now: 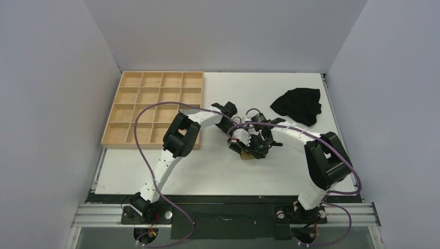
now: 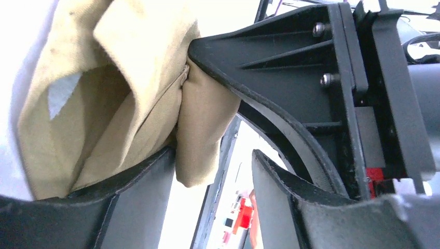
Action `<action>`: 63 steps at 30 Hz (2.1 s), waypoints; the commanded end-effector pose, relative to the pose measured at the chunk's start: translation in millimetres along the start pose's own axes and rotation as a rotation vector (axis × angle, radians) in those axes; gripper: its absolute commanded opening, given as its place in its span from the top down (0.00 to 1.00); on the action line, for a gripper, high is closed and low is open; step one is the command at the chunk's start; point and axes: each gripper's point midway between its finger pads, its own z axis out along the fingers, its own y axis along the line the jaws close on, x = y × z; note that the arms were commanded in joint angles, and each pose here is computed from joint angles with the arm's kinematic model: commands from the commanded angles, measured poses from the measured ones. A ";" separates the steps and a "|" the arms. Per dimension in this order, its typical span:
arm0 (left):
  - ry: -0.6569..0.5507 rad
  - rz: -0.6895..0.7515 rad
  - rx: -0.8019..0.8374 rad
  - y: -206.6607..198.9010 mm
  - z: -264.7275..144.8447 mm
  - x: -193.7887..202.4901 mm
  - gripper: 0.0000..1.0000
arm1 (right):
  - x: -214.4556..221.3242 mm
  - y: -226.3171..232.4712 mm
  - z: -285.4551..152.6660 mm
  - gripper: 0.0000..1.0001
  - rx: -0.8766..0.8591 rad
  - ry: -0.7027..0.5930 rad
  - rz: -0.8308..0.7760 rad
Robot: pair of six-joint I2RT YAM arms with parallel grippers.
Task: Roll the underwear
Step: Roll the underwear to the center of the board.
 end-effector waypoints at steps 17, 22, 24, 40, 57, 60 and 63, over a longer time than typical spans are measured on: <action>-0.274 0.251 -0.221 -5.8 -141.2 21.3 0.43 | 29.9 19.7 14.9 1.00 -0.206 0.066 0.138; -0.303 0.321 -0.266 -10.2 -149.5 25.9 0.42 | 26.9 20.0 11.1 1.00 -0.272 0.050 0.164; -0.322 0.355 -0.283 -12.6 -150.8 26.0 0.42 | 24.8 19.3 9.6 1.00 -0.305 0.044 0.175; -0.411 0.835 -0.684 -29.1 -116.3 26.7 0.38 | 10.6 1.0 8.9 0.96 -0.496 0.090 0.229; -0.280 1.233 -0.857 -45.0 -33.9 -2.4 0.30 | 0.8 -9.1 16.1 0.92 -0.675 0.188 0.267; -0.245 1.257 -0.873 -37.8 -22.7 -6.0 0.28 | -0.8 -9.3 16.3 0.91 -0.691 0.189 0.273; -0.225 1.274 -0.890 -33.1 -15.9 -11.1 0.27 | -2.5 -10.8 17.2 0.91 -0.706 0.190 0.272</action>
